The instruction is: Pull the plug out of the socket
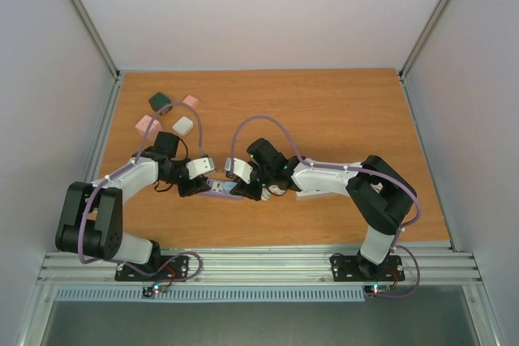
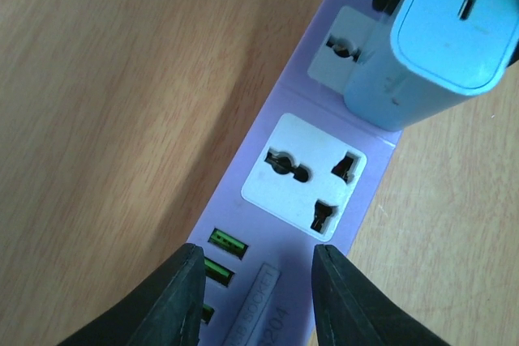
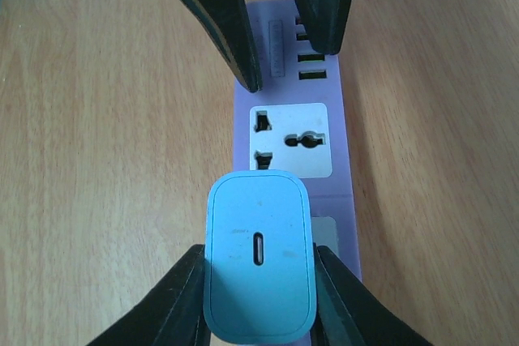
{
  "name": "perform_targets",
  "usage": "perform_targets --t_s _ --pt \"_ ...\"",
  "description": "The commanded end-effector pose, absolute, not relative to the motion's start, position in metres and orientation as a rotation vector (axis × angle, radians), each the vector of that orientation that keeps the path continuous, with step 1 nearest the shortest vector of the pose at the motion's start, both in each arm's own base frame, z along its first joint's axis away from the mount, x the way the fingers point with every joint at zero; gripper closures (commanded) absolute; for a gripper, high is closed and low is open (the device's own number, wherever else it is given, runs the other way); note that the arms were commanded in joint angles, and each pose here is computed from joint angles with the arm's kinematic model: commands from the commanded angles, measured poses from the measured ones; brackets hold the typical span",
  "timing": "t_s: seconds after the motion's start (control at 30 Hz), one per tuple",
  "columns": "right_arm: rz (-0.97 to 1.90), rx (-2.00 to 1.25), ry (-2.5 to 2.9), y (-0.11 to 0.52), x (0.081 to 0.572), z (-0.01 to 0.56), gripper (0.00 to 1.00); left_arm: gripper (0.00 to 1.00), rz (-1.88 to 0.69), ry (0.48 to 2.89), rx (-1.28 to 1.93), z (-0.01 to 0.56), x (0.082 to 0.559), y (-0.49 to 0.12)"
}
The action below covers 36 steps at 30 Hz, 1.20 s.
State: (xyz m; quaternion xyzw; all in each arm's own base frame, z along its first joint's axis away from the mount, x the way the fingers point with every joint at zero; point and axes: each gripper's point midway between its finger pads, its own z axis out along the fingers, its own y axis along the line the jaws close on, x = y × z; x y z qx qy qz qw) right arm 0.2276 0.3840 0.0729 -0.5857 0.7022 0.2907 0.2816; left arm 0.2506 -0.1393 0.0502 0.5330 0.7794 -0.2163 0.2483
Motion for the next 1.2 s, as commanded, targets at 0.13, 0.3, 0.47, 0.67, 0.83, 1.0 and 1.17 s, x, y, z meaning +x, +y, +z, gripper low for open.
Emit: perform_targets --t_s 0.13,0.3,0.47,0.67,0.83,1.0,1.17 --pt "0.791 -1.587 1.822 0.399 0.227 0.087 0.83 0.64 -0.549 2.173 1.488 0.041 0.250 -0.133" --pt "0.832 -1.559 1.803 0.402 0.227 0.103 0.91 0.66 -0.524 2.209 1.504 0.032 0.249 -0.128" --pt "0.866 -1.532 1.778 0.403 0.226 0.112 0.95 0.67 -0.527 2.231 1.522 0.025 0.244 -0.126" --pt "0.885 -1.501 1.772 0.400 0.231 0.121 0.97 0.67 -0.546 2.245 1.528 0.020 0.242 -0.126" --pt "0.898 -1.475 1.784 0.395 0.234 0.128 0.98 0.66 -0.607 2.227 1.488 0.033 0.248 -0.135" --pt "0.927 -1.431 1.793 0.389 0.237 0.141 0.98 0.65 -0.666 2.186 1.438 0.058 0.259 -0.145" --pt "0.956 -1.346 1.823 0.380 0.249 0.155 0.98 0.49 -0.675 2.110 1.375 0.097 0.276 -0.155"
